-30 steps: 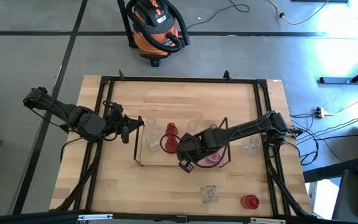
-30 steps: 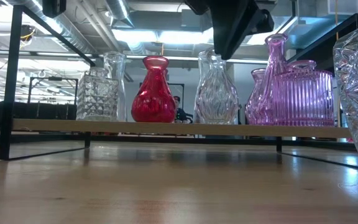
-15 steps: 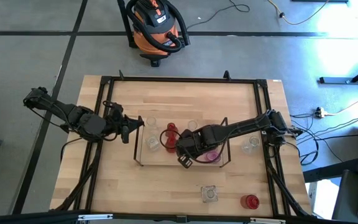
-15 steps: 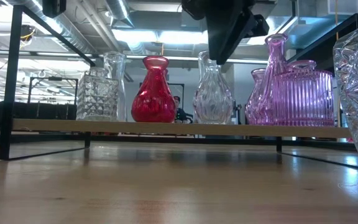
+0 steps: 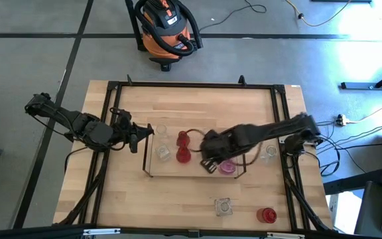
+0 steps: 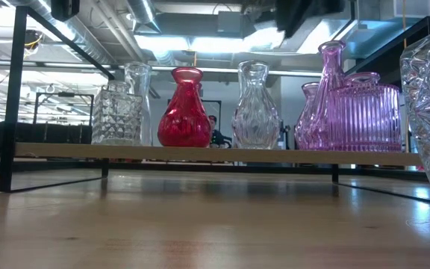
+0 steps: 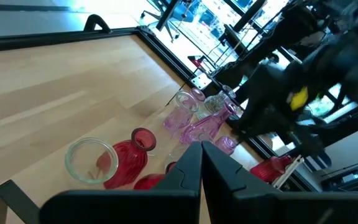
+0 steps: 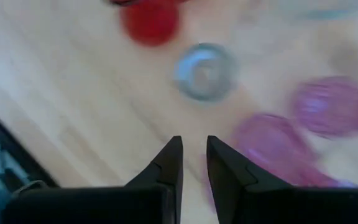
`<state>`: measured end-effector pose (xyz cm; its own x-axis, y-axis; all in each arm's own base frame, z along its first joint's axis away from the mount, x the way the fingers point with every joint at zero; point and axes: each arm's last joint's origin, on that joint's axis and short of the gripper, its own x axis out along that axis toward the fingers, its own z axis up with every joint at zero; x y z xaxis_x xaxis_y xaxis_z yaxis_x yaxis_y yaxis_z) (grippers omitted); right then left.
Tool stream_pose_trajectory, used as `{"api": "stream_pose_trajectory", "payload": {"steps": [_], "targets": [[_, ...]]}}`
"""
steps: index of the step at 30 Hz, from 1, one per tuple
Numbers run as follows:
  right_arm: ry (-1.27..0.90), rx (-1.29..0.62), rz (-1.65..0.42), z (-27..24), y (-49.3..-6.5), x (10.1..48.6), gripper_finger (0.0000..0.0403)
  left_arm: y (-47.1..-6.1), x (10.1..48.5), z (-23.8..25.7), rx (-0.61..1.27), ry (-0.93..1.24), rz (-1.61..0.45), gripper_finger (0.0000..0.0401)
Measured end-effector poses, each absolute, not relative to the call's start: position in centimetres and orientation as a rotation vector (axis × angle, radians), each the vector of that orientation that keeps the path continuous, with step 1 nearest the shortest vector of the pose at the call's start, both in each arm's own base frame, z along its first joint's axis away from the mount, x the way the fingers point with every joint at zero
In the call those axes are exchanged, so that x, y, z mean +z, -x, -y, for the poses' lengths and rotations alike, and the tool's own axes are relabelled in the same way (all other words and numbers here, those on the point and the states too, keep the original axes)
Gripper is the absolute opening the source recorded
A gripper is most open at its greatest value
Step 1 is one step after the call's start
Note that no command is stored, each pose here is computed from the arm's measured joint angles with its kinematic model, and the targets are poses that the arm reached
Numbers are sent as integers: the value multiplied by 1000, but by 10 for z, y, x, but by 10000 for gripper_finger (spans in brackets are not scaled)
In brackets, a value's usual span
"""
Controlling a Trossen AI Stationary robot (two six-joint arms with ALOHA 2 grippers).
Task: Sort vases onto shelf
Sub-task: Put the transparent flower vase on the shelf aligned with the other transparent flower vase
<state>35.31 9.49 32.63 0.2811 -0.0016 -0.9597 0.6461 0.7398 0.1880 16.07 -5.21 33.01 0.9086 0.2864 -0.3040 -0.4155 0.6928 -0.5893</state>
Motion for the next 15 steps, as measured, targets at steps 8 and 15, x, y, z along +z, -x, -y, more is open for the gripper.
{"api": "stream_pose_trajectory", "payload": {"steps": [8,15], "targets": [[-535,-702,-1094,-67,-278,385,55,-161,330,52,394,699,-195,0],[-654,-848,-1043,-50,-220,374,56,-161,331,52,388,698,-197,0]]}}
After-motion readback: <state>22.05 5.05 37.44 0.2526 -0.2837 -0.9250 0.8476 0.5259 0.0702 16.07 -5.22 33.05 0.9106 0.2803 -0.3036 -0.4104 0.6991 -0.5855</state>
